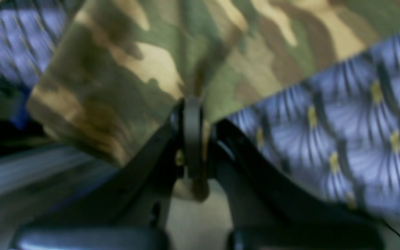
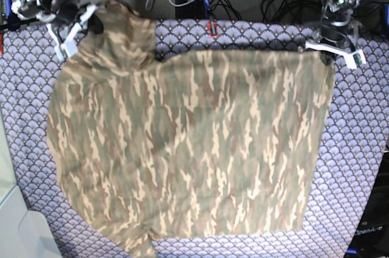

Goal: Fold the T-shirt properly
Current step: 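Grasp the shirt's shoulder edges with both grippers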

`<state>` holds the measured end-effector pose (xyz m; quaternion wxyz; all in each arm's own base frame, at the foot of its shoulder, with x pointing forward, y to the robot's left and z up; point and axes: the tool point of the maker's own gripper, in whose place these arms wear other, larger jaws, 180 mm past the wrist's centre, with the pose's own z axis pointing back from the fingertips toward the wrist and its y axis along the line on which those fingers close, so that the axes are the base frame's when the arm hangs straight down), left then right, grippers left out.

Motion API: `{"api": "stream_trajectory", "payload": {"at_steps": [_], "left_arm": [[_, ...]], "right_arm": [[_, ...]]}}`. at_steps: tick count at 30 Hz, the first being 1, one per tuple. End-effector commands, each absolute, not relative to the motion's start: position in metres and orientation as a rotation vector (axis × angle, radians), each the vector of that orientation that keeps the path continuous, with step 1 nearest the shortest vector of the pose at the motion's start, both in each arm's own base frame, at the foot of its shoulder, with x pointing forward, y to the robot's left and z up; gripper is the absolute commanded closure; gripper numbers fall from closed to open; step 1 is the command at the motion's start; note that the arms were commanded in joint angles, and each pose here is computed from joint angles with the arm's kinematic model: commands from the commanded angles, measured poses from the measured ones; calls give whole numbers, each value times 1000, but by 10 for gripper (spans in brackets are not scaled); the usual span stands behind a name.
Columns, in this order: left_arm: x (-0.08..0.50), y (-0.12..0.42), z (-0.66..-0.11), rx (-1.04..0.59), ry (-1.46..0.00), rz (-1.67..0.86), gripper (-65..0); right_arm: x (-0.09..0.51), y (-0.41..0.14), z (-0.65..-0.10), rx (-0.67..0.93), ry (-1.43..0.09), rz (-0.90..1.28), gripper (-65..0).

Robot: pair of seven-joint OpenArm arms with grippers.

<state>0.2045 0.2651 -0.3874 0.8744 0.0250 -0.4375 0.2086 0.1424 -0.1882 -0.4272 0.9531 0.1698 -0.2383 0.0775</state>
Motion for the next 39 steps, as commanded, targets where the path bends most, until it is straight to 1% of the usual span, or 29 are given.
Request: {"api": "stream_trajectory", "payload": {"at_steps": [1, 8, 17, 24, 33, 39], "left_arm": [[206, 268, -375, 65, -954, 413, -8], [186, 265, -369, 81, -935, 384, -8], [169, 265, -374, 92, -895, 374, -8], [170, 264, -372, 92, -901, 372, -8], [171, 268, -373, 99, -897, 362, -8], [170, 270, -373, 104, -894, 353, -7]], "right_arm": [[144, -191, -418, 324, -511, 174, -12], [134, -189, -408, 315, -526, 189, -11], [127, -217, -405, 250, -534, 118, -13], [135, -206, -405, 277, -543, 136, -15], [145, -188, -402, 363, -539, 137, -15], [150, -187, -401, 366, -532, 147, -15]]}}
